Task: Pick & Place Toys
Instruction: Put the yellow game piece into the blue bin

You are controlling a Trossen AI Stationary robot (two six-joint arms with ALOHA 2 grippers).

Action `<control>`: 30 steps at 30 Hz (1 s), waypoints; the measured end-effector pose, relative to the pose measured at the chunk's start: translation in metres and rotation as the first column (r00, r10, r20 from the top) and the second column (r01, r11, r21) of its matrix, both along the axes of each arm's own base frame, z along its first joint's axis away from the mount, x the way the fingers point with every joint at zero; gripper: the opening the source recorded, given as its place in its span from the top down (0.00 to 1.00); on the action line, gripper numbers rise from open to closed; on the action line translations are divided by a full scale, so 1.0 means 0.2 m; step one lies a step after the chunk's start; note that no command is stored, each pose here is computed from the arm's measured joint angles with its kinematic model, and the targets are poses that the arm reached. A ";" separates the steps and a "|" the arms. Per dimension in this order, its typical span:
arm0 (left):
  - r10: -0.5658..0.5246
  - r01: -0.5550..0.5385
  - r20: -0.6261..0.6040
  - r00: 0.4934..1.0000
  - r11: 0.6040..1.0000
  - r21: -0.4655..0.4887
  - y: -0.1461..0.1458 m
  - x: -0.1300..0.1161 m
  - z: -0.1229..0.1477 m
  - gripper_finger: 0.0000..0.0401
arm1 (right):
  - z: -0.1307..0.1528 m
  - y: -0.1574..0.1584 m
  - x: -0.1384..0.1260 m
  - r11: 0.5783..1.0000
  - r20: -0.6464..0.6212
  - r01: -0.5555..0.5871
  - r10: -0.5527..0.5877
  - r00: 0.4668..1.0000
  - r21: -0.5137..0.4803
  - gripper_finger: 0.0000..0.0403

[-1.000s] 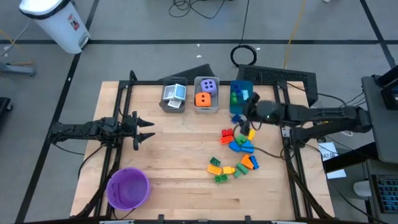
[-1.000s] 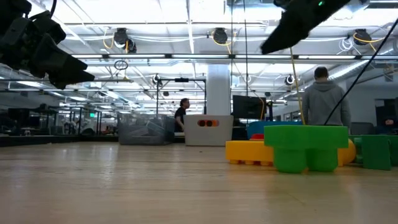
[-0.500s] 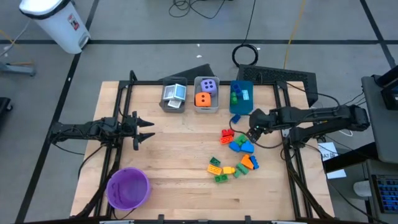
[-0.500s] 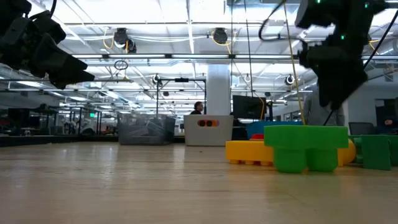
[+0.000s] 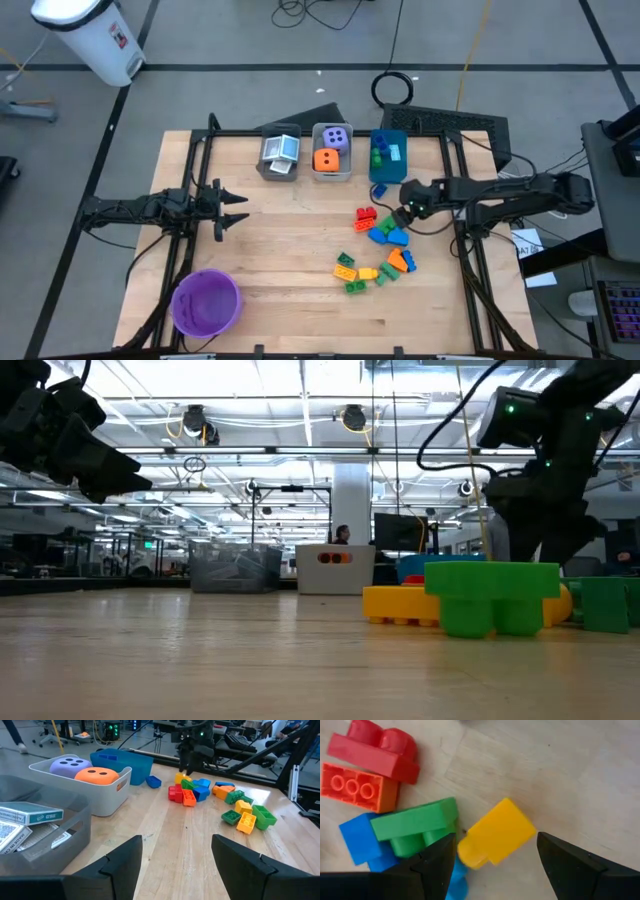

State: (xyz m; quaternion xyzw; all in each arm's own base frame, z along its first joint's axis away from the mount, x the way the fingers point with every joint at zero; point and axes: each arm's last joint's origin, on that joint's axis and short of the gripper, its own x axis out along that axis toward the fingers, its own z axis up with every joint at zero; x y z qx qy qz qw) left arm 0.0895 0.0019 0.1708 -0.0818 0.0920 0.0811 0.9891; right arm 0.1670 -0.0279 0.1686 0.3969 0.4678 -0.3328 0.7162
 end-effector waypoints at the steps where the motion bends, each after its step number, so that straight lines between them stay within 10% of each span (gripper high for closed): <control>1: 0.000 0.000 0.000 1.000 1.000 0.000 0.00 0.00 0.00 0.39 | -0.02 0.00 0.00 1.000 0.009 0.010 -0.010 1.000 0.001 0.34; 30: 0.000 0.000 0.000 1.000 1.000 0.000 0.00 0.00 0.00 0.39 | -0.09 -0.02 0.01 0.997 -0.026 -0.035 0.033 0.999 -0.075 0.68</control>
